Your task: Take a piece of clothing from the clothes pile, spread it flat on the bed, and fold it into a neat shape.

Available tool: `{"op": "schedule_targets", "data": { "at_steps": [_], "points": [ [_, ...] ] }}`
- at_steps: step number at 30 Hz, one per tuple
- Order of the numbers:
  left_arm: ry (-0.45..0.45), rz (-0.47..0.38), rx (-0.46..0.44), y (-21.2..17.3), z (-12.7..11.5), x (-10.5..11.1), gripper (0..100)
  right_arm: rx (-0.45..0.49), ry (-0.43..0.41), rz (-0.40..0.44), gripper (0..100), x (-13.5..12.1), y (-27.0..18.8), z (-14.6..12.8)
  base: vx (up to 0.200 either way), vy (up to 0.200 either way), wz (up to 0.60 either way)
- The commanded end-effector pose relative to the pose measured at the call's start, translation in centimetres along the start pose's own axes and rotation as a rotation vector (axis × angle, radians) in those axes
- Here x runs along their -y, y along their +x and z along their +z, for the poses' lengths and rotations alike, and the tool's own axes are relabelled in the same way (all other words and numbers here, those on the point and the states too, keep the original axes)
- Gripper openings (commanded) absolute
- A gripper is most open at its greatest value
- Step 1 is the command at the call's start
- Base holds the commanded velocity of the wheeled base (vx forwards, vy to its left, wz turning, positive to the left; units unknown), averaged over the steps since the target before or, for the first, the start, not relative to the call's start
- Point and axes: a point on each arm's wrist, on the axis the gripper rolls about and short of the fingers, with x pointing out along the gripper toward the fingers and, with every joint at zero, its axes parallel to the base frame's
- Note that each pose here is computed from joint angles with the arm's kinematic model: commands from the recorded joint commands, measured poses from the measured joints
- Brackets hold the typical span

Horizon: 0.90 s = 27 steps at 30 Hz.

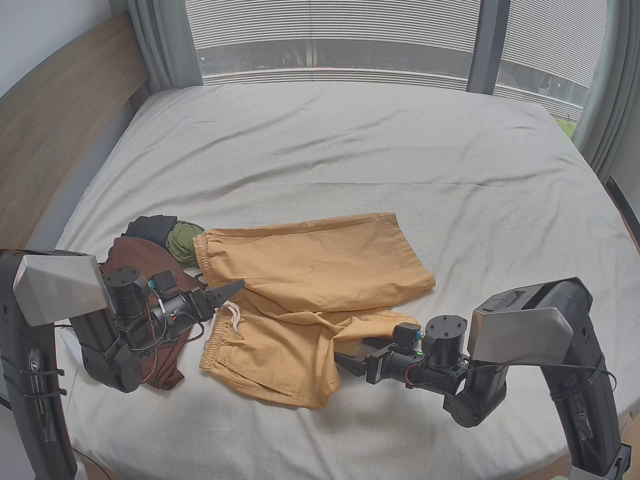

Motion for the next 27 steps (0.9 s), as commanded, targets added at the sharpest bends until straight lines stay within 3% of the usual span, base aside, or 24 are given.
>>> {"op": "schedule_targets", "data": {
  "at_steps": [1, 11, 21, 27],
  "points": [
    [-0.004, 0.002, -0.005, 0.1, -0.2, -0.1, 100, 0.041, -0.002, 0.008, 100, 0.0, 0.4, 1.0, 0.0, 0.0, 0.0],
    [-0.006, 0.003, -0.009, 0.1, -0.4, -0.2, 100, 0.103, 0.009, -0.053, 100, 2.8, -0.2, 2.6, 0.0, 0.0, 0.0],
    [-0.005, 0.004, -0.007, 0.1, -0.3, -0.2, 100, 0.159, -0.014, -0.024, 100, 2.8, 1.8, 4.3, 0.0, 0.0, 0.0],
    [-0.006, 0.006, -0.005, 0.1, -0.2, -0.3, 100, 0.17, 0.031, 0.018, 100, 2.0, 3.4, 4.6, 0.0, 0.0, 0.0]
  ]
}}
